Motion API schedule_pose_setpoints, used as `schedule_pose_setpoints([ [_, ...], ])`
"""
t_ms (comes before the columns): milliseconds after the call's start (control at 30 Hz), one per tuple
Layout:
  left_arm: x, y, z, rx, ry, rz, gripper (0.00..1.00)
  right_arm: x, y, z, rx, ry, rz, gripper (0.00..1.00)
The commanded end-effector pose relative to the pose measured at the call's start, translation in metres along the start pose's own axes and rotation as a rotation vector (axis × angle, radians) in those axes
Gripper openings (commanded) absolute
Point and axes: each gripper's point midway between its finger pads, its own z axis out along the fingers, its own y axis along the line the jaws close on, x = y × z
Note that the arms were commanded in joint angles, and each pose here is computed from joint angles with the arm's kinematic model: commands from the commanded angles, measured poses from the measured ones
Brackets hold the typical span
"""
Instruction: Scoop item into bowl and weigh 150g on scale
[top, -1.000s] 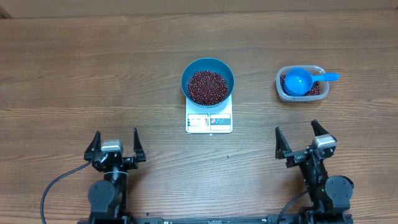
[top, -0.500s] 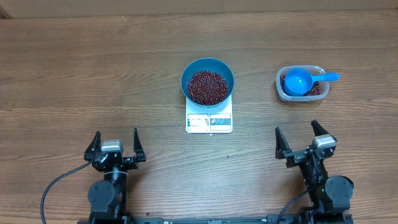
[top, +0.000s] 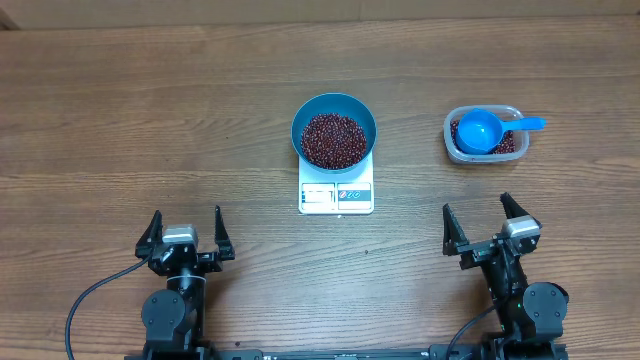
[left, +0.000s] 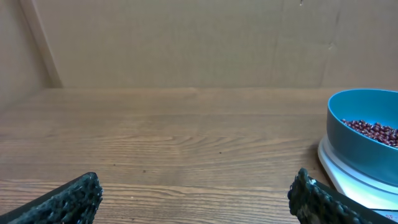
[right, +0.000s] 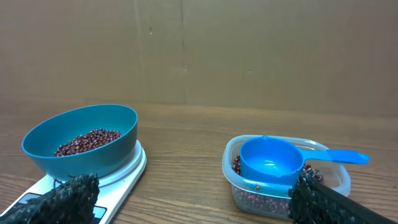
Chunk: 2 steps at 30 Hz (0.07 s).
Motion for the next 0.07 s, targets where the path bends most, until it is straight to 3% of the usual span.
schedule_pose_setpoints([
  [0, -0.0007, 0.0003, -0.0003, 0.000, -0.007, -0.011, 1.00, 0.0019, 0.0001, 0.0002, 0.002, -0.003, 0.007, 1.00],
  [33, -0.0007, 0.0003, -0.0003, 0.000, -0.007, -0.011, 1.00, 0.0019, 0.0001, 0.0002, 0.002, -0.003, 0.007, 1.00],
])
